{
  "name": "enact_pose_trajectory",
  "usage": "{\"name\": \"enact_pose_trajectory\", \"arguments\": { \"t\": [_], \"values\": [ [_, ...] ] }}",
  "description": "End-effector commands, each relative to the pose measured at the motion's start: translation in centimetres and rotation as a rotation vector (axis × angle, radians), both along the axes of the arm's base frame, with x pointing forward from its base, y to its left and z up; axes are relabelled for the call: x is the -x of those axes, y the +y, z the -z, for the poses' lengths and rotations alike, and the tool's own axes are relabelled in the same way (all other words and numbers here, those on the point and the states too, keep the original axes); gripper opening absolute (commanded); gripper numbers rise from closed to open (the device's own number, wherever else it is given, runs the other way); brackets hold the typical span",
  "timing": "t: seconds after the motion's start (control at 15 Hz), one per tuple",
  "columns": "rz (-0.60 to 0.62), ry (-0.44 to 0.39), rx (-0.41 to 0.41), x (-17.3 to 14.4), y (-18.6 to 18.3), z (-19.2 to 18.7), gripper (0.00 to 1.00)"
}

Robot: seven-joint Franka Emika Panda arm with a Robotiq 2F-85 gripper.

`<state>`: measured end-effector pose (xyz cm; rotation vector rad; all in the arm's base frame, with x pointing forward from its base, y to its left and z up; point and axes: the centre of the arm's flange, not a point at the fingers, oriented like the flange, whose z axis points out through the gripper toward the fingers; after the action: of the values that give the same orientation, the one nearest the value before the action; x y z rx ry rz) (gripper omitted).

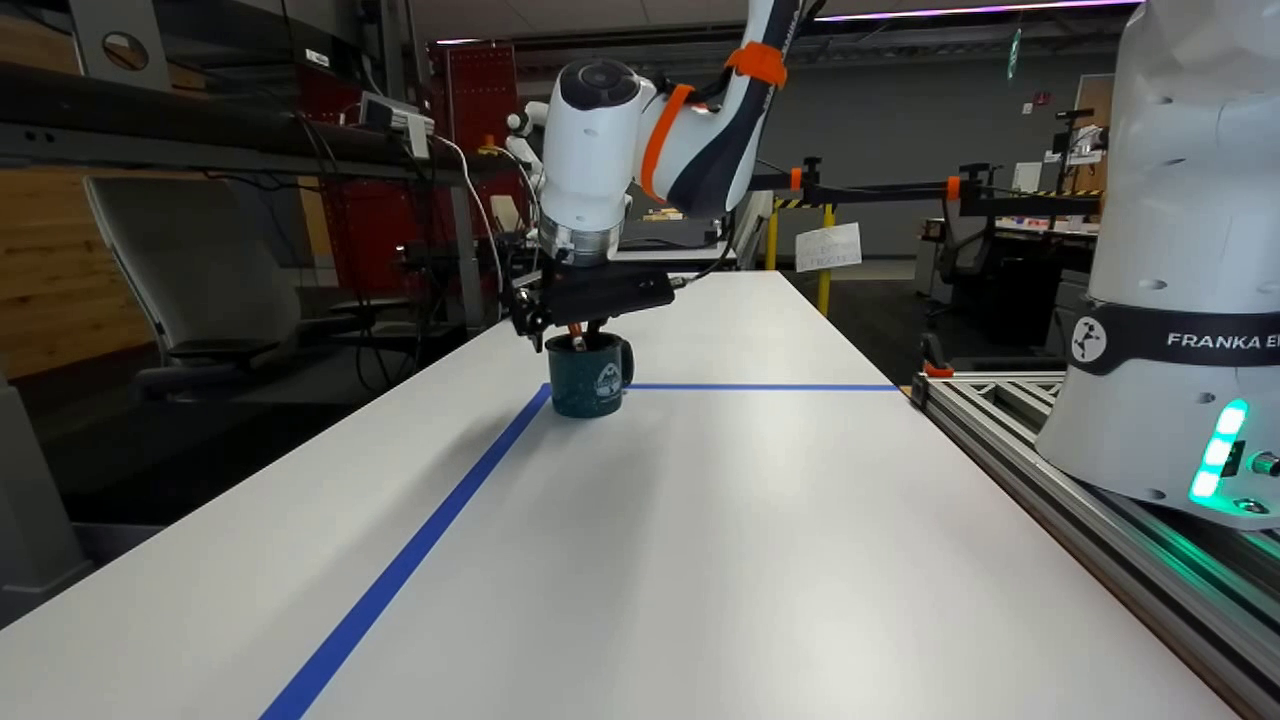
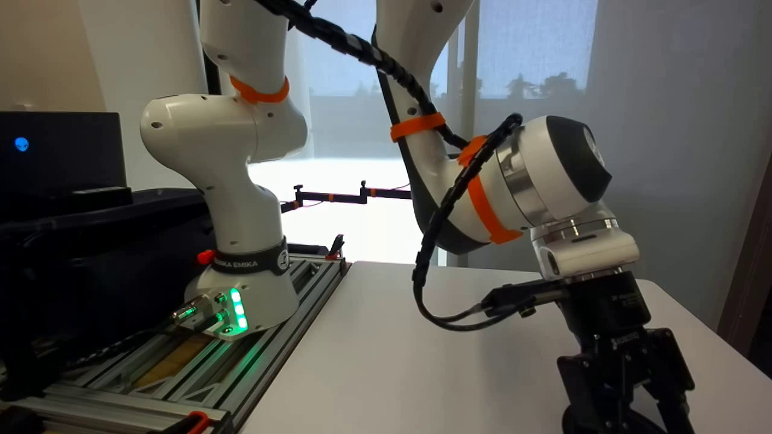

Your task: Take the marker out of the mug and place it to the left of the mug

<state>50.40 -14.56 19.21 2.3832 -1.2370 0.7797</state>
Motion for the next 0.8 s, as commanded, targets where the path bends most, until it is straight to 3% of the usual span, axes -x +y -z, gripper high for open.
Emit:
{"name": "enact_pose_trajectory", "arguments": {
  "t": [0.0, 0.27, 0.4, 0.73],
  "values": [
    [-0.002, 0.001, -0.018, -0.6, -0.4, 0.4, 0.83],
    [-0.004, -0.002, -0.019, -0.3, -0.1, 0.2, 0.94],
    [-0.002, -0.006, -0.015, -0.1, 0.0, -0.2, 0.87],
    [0.01, -0.04, -0.002, 0.1, 0.0, -1.9, 0.91]
  ]
}}
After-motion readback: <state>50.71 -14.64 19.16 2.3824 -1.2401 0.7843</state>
